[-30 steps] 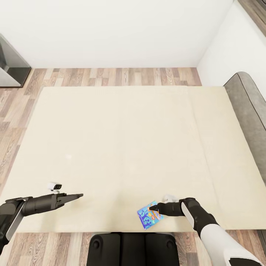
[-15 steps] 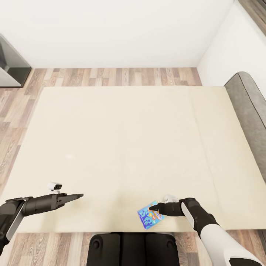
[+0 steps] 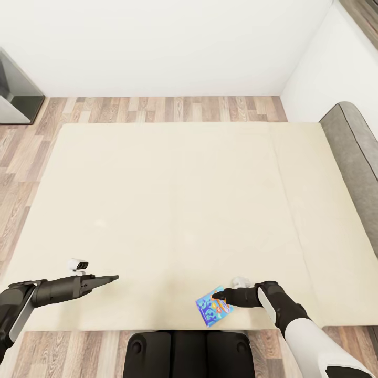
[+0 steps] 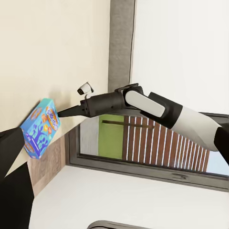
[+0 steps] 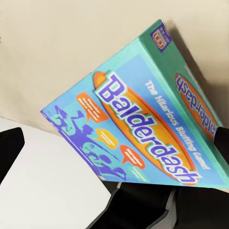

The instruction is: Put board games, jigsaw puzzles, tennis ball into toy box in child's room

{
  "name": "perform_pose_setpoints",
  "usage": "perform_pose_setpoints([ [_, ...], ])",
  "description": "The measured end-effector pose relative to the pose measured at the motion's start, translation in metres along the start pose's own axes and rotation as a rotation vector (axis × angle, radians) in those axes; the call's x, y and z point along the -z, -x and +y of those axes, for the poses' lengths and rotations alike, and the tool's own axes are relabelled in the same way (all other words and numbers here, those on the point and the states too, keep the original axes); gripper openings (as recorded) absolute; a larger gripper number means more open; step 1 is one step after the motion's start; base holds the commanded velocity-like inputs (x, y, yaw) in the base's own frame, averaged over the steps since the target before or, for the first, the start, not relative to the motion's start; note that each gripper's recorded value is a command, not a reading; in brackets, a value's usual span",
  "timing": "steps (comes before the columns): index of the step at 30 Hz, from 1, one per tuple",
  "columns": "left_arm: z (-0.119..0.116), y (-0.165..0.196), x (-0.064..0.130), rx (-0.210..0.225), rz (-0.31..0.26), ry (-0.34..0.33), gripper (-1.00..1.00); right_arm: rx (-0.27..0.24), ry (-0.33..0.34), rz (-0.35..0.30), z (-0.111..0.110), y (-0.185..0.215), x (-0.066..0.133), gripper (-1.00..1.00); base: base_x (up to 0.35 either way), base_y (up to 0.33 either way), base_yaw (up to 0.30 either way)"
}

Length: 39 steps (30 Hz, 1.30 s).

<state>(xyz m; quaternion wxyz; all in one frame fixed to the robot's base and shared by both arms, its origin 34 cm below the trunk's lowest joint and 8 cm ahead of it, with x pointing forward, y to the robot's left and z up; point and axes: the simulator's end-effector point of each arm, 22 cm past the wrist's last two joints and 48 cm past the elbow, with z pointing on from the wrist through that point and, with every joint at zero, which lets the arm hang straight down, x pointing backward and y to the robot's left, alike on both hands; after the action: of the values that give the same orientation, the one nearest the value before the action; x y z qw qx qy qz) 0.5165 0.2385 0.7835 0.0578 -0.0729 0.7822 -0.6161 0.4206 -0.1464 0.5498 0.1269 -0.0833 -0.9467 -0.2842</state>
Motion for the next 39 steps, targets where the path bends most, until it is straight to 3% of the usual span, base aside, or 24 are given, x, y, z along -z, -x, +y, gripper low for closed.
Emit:
perform_pose_setpoints([
  [39,-0.0003,0.0002,-0.0001,0.000,-0.001,-0.001,1.00,-0.005,-0.010,0.012,-0.0029,-0.0054,-0.0020,1.00,0.000,0.014,0.000],
])
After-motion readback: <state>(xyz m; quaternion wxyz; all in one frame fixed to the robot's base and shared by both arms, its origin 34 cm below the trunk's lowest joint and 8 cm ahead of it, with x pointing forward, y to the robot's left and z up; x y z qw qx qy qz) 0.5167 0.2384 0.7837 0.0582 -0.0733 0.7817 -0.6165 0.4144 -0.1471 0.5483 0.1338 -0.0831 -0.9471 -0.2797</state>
